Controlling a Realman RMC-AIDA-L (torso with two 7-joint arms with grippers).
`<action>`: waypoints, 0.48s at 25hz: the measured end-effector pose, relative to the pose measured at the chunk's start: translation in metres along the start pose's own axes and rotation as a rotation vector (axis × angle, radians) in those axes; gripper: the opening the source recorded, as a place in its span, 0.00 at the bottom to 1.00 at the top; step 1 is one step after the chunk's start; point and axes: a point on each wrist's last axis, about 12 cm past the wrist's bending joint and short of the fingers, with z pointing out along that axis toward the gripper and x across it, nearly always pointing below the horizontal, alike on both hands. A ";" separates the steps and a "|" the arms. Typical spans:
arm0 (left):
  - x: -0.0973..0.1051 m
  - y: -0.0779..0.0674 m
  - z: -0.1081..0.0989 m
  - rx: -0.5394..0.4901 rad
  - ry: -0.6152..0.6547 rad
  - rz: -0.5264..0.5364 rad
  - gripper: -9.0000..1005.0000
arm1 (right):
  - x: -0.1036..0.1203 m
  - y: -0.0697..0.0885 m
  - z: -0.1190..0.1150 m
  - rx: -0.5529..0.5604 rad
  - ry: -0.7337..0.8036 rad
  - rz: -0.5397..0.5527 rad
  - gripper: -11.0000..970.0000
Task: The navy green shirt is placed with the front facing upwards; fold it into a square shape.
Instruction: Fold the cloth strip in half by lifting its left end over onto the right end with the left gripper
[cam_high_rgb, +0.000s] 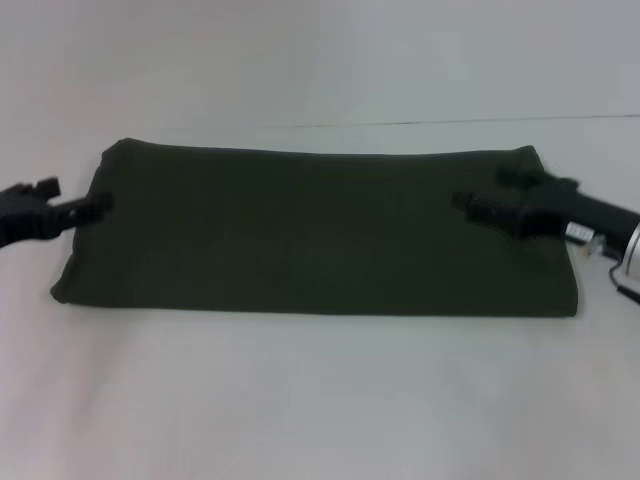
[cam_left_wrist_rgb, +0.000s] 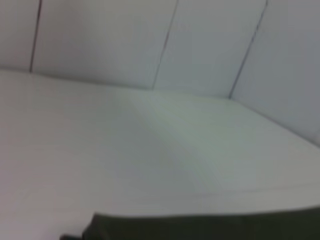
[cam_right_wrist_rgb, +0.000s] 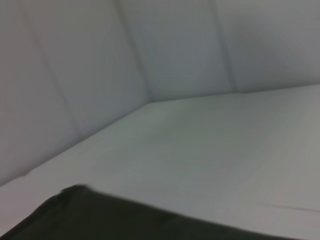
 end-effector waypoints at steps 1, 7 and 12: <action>0.001 0.001 -0.003 0.002 0.015 0.001 0.90 | 0.002 0.005 -0.001 -0.038 0.009 -0.021 0.95; 0.003 0.003 -0.024 -0.008 0.037 -0.008 0.89 | 0.009 0.028 -0.017 -0.246 0.013 -0.134 0.95; 0.003 -0.001 -0.027 0.025 0.122 -0.032 0.88 | 0.013 0.036 -0.029 -0.330 0.043 -0.183 0.95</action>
